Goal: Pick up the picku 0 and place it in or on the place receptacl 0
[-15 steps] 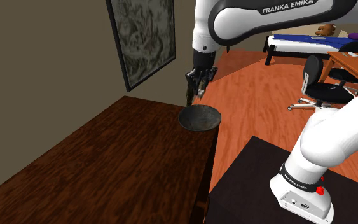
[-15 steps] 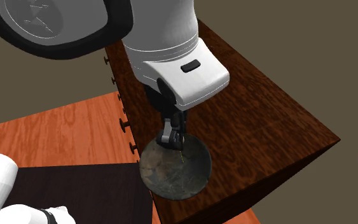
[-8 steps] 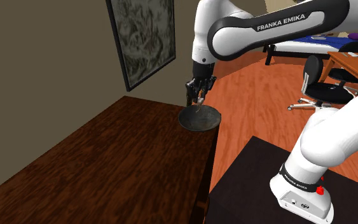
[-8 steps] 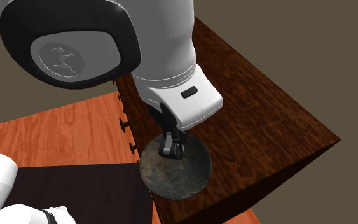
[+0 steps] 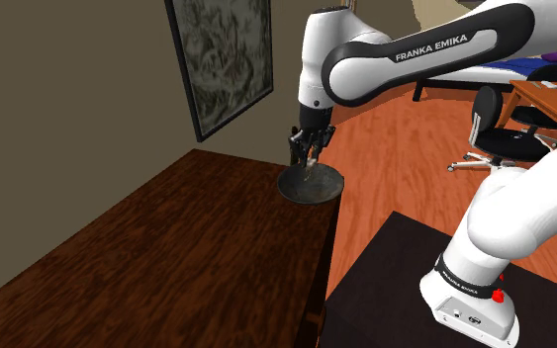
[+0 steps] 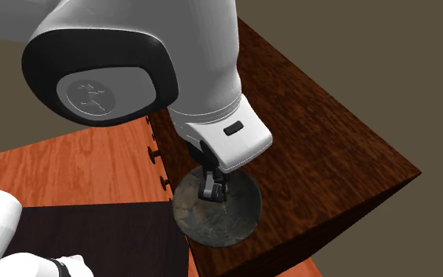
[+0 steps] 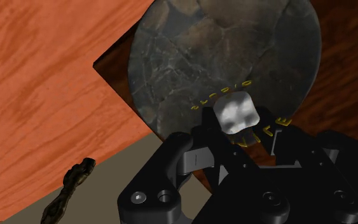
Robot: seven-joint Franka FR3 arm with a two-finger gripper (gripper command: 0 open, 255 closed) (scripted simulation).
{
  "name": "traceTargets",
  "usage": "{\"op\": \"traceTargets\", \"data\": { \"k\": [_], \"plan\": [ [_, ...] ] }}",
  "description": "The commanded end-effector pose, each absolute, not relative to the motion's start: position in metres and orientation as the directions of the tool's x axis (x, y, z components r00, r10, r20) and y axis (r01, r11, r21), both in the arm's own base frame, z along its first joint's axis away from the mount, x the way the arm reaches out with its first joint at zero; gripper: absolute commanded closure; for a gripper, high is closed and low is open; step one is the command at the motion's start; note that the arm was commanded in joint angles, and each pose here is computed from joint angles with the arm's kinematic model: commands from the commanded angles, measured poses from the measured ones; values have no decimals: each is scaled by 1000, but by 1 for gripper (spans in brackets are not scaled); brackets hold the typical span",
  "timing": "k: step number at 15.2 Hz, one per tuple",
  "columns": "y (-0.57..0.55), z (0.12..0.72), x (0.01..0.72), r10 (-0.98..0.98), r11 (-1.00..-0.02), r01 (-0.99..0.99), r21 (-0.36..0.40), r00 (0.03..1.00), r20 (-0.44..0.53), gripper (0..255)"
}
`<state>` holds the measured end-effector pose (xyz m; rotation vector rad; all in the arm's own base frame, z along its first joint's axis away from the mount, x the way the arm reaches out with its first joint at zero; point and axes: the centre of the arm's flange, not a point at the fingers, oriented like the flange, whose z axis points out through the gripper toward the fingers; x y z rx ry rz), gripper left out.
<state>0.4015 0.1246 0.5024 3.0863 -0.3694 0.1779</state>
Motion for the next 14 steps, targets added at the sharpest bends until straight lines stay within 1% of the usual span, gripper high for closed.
{"op": "traceTargets", "data": {
  "k": [1, 2, 3, 8, 12, 14],
  "plan": [
    [125, 502, 401, -234, -971, -237, 14, 965, 117, 255],
    [125, 502, 401, -234, -971, -237, 14, 965, 117, 255],
    [125, 502, 401, -234, -971, -237, 14, 965, 117, 0],
    [125, 502, 401, -234, -971, -237, 14, 965, 117, 0],
    [127, 552, 396, -234, -971, -237, 14, 965, 117, 0],
    [127, 552, 396, -234, -971, -237, 14, 965, 117, 0]
  ]
}}
